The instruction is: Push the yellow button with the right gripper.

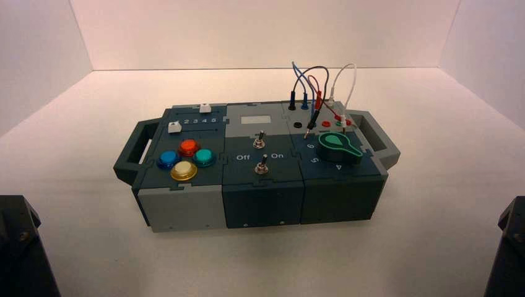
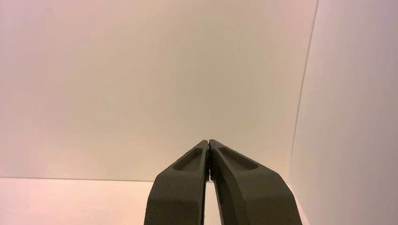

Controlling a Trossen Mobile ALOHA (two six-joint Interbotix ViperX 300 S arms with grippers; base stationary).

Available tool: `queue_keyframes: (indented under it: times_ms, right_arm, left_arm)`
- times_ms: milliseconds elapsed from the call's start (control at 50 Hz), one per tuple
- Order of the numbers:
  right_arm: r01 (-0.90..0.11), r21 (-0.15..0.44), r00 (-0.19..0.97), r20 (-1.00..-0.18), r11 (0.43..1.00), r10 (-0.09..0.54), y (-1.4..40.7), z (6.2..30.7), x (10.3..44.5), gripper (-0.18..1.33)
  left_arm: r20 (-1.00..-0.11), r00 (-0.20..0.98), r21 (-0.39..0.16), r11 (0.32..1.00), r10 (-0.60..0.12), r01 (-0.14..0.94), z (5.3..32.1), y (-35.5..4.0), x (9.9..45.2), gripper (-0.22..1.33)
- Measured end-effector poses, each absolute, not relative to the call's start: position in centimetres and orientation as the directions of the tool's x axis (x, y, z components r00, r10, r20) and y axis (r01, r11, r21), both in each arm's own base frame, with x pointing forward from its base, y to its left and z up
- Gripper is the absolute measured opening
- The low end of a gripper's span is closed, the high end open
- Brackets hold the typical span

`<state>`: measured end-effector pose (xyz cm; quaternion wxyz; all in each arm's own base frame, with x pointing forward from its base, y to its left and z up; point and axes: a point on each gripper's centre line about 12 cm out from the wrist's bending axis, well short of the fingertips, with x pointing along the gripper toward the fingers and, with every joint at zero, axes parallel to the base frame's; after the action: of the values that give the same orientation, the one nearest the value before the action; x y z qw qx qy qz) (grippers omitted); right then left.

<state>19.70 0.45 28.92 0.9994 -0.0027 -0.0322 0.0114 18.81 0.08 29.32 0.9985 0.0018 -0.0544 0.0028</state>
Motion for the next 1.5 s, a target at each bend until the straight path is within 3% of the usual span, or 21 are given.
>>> queue_keyframes:
  times_ms: [400,580,620,760,840,940,1180,1400,1500]
  right_arm:
    - [-0.04,-0.003,0.999,-0.035,0.999,0.04,0.8,27.6,20.2,-0.14]
    - [-0.109,-0.005,0.986,-0.127,0.994,0.108,2.2,27.1,20.3,-0.14]
    - [-0.161,-0.005,0.972,-0.175,0.987,0.158,3.3,26.9,20.4,-0.14]
    - [-0.255,-0.006,0.928,-0.283,0.967,0.243,5.3,26.2,20.4,-0.14]
    - [-0.287,-0.003,0.901,-0.341,0.958,0.269,6.1,25.6,20.5,-0.14]
    - [-0.327,-0.003,0.868,-0.397,0.945,0.299,7.1,25.1,20.5,-0.14]
    - [-0.47,0.043,0.748,-0.51,0.881,0.424,10.9,24.9,19.7,-0.14]
    - [-0.581,0.161,0.568,-0.621,0.797,0.54,15.5,23.3,18.0,-0.14]
    - [-0.606,0.187,0.519,-0.644,0.773,0.562,16.8,22.7,17.4,-0.14]
  left_arm:
    - [0.07,0.997,0.003,1.0,0.005,-0.006,28.9,0.1,18.9,-0.16]
    - [-0.049,0.999,0.011,1.0,-0.012,0.012,28.0,-0.2,19.2,-0.16]
    - [-0.109,0.993,0.024,0.998,-0.046,0.049,27.9,-0.9,19.4,-0.16]
    - [-0.309,0.938,0.056,0.982,-0.154,0.179,27.0,-3.2,19.6,-0.16]
    - [-0.458,0.866,0.056,0.966,-0.201,0.253,25.9,-4.5,19.6,-0.16]
    - [-0.571,0.789,0.052,0.948,-0.229,0.313,25.3,-5.6,19.5,-0.16]
    - [-0.702,0.666,0.041,0.918,-0.255,0.394,25.3,-7.0,18.7,-0.16]
    - [-0.776,0.586,0.052,0.901,-0.234,0.43,23.6,-7.4,19.1,-0.16]
    - [-0.783,0.578,0.053,0.9,-0.231,0.432,23.2,-7.4,19.2,-0.16]
